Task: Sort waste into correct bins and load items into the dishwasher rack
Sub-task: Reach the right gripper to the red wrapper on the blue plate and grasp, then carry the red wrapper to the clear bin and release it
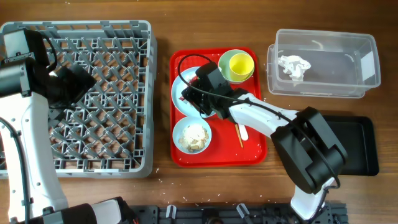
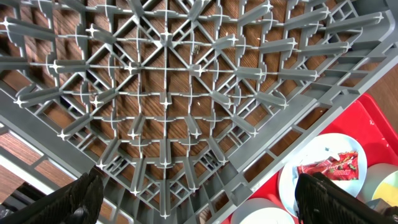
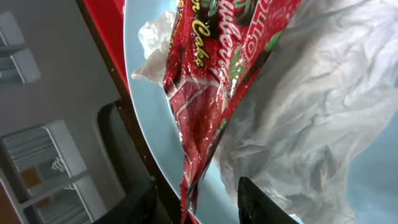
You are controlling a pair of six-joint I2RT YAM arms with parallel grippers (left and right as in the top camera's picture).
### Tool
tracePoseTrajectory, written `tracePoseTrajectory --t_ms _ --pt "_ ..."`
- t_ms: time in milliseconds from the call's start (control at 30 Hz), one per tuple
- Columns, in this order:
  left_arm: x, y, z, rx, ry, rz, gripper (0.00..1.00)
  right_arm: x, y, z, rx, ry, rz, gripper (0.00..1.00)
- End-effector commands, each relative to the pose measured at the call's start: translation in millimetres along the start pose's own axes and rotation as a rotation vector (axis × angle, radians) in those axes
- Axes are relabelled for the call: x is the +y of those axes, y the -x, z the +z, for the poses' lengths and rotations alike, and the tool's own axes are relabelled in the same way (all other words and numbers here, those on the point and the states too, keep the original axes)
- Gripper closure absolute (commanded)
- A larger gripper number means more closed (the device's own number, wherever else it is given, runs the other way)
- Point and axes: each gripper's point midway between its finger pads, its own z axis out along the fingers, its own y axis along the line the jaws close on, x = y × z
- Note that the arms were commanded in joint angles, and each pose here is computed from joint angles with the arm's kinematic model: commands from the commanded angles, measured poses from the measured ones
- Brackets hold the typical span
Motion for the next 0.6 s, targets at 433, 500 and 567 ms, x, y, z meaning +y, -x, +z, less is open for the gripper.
tracePoseTrajectory --t_ms 433,500,567 --pt "0 2 -4 -0.011 -0.007 -0.010 0.00 -10 -5 4 0.024 -0.035 0.134 0.62" --pt "0 2 -4 -0.011 -0.007 -0.010 0.00 -16 -3 4 0.005 -0.062 0.135 0.62" --pt "0 2 -4 -0.011 -0.007 -0.010 0.00 -14 -1 4 -0.006 -0.052 0.137 0.61"
